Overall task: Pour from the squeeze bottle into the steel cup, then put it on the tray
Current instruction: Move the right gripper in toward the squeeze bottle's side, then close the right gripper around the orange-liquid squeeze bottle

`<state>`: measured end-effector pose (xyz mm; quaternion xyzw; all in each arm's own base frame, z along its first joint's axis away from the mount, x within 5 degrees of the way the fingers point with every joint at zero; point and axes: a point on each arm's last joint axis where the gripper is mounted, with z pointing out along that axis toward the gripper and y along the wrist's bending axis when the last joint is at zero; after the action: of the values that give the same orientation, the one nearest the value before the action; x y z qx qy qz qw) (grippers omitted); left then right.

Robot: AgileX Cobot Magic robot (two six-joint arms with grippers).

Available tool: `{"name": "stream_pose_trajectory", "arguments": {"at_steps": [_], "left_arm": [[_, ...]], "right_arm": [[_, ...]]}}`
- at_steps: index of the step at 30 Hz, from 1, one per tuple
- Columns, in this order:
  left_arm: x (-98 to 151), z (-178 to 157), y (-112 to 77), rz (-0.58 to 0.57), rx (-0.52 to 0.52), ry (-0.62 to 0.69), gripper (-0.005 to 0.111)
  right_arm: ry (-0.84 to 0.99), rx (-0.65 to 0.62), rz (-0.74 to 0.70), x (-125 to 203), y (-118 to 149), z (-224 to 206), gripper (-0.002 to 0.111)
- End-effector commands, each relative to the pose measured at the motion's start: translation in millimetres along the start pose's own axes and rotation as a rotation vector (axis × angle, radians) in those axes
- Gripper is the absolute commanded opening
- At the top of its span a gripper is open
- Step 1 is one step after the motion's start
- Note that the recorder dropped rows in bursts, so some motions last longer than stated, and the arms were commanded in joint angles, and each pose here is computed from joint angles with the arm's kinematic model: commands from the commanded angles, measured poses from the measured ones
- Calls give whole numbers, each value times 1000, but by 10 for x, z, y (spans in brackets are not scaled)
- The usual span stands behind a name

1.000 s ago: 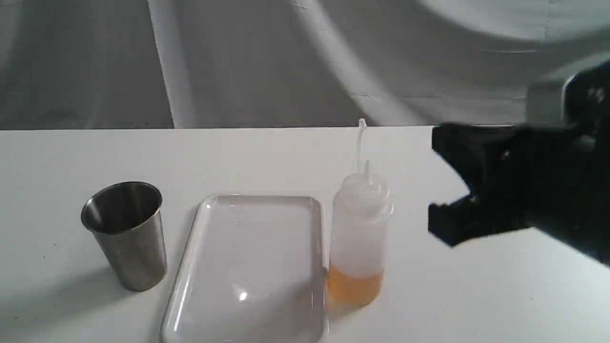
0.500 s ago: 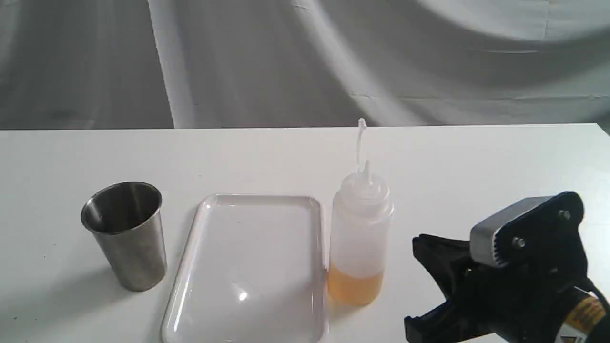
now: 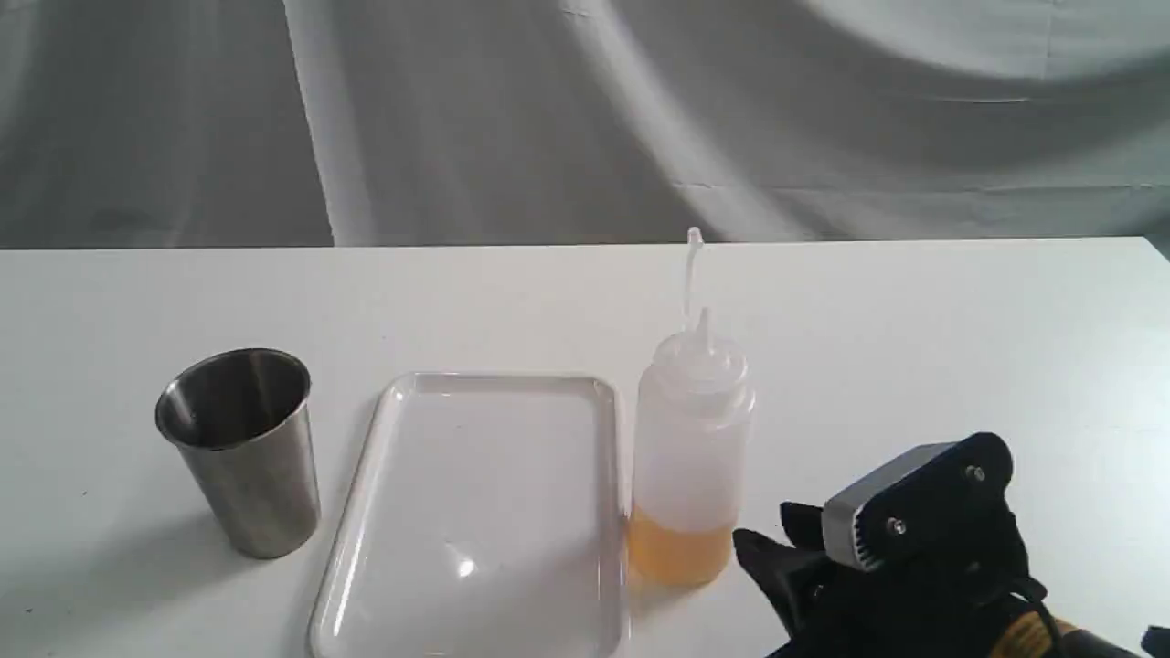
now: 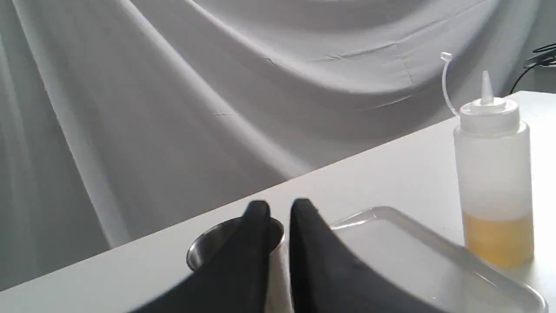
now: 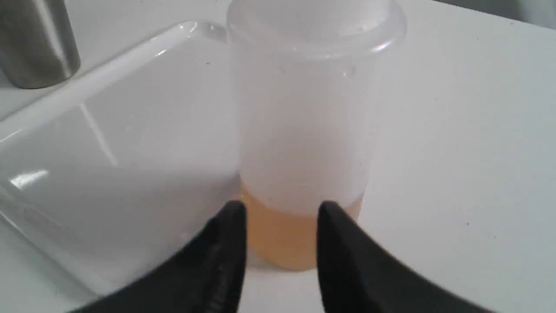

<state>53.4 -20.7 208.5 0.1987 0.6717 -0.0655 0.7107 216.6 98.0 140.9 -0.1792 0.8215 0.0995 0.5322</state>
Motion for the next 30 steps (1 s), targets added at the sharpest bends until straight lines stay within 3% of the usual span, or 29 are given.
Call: {"name": "stream_pose_trajectory", "arguments": {"at_steps": [1, 5, 8, 30], "left_arm": [[11, 4, -3, -5, 0, 1, 8], [11, 4, -3, -5, 0, 1, 8], [11, 4, -3, -5, 0, 1, 8], [11, 4, -3, -5, 0, 1, 8]], "right_arm": [[-4, -12, -6, 15, 14, 8, 52], [-19, -26, -21, -11, 28, 18, 81], [-41, -36, -29, -56, 38, 38, 89], [-83, 14, 37, 80, 0, 222, 91]]}}
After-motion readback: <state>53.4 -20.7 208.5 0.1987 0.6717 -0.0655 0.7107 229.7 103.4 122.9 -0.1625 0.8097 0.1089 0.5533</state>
